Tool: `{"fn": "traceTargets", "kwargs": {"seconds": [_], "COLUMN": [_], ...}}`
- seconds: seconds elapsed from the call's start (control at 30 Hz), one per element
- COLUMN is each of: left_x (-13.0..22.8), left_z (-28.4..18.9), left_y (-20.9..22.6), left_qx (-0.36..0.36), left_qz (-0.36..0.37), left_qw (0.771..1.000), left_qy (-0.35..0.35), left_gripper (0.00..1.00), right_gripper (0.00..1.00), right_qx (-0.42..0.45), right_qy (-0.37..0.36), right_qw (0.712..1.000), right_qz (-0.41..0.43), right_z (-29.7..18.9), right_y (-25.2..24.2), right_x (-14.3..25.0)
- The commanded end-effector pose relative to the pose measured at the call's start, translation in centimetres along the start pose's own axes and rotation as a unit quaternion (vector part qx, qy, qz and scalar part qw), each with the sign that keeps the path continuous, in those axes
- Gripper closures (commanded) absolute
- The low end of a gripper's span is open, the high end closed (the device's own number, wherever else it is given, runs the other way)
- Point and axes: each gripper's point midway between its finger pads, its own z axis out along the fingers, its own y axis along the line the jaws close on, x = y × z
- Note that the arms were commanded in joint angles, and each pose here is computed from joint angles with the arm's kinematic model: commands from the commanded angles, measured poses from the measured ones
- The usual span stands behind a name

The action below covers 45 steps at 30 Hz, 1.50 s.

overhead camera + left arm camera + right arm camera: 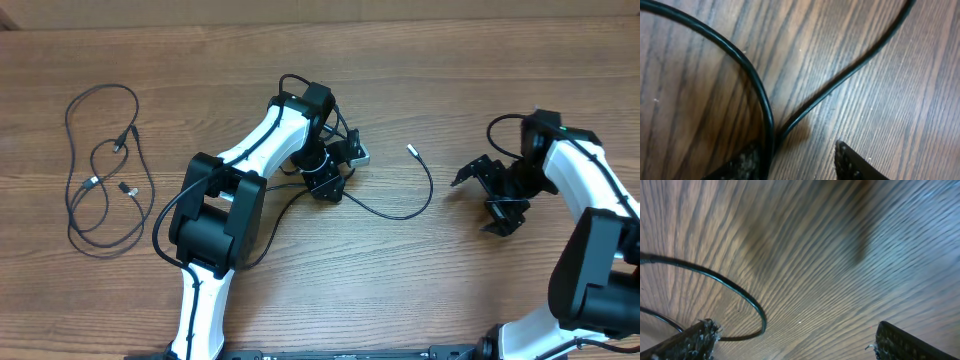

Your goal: Untangle cables

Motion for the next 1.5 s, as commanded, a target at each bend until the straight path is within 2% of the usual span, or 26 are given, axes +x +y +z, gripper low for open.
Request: {"fn": "traceTargets", "kwargs": {"seconds": [0.0, 0.13, 0.3, 0.4, 0.53, 0.73, 1.1, 1.2, 1.3, 1.47], "left_x": [1.5, 1.9, 2.6, 2.6, 2.7, 2.8, 3.5, 4.1, 4.9, 5.1], "left_z": [2.3, 3.3, 3.4, 3.4, 3.5, 3.5, 3.8, 4.2, 4.7, 5.2], "left_y": [-0.7, -0.4, 0.3, 0.3, 0.2, 0.0, -0.4, -0.7, -0.3, 0.2], "left_qx": [0.023, 0.017, -0.002, -0.003, 0.000, 0.001, 0.009, 0.014, -0.004, -0.039], "left_qz": [0.009, 0.012, 0.012, 0.010, 0.011, 0.010, 0.005, -0.002, -0.031, -0.042], "left_qw": [0.999, 1.000, 0.999, 0.999, 0.999, 0.999, 0.999, 0.998, 0.997, 0.994], "left_qy": [0.020, 0.016, 0.033, 0.034, 0.036, 0.041, 0.050, 0.055, 0.072, 0.096], "left_gripper": [0.52, 0.59, 0.76, 0.76, 0.76, 0.75, 0.74, 0.73, 0.73, 0.73], "right_gripper": [0.00, 0.00, 0.00, 0.00, 0.00, 0.00, 0.00, 0.00, 0.00, 0.00], "right_qx": [0.001, -0.005, 0.000, -0.007, -0.064, -0.136, -0.188, -0.211, -0.225, -0.231], "right_qy": [-0.007, -0.014, -0.011, -0.012, -0.005, -0.031, -0.040, -0.034, -0.026, -0.010], "right_qw": [1.000, 1.000, 1.000, 1.000, 0.998, 0.988, 0.976, 0.968, 0.963, 0.961], "right_qz": [-0.001, -0.010, 0.000, 0.018, -0.020, -0.063, -0.099, -0.132, -0.148, -0.154], "right_z": [0.4, 1.8, 4.3, 6.0, 7.3, 6.8, 6.6, 6.6, 7.1, 8.3], "right_y": [0.9, 2.1, 2.9, 3.4, 6.1, 9.9, 12.7, 13.8, 14.7, 14.9], "right_x": [0.8, 1.6, 3.4, 4.6, 5.8, 5.1, 4.8, 5.3, 5.6, 5.6]}}
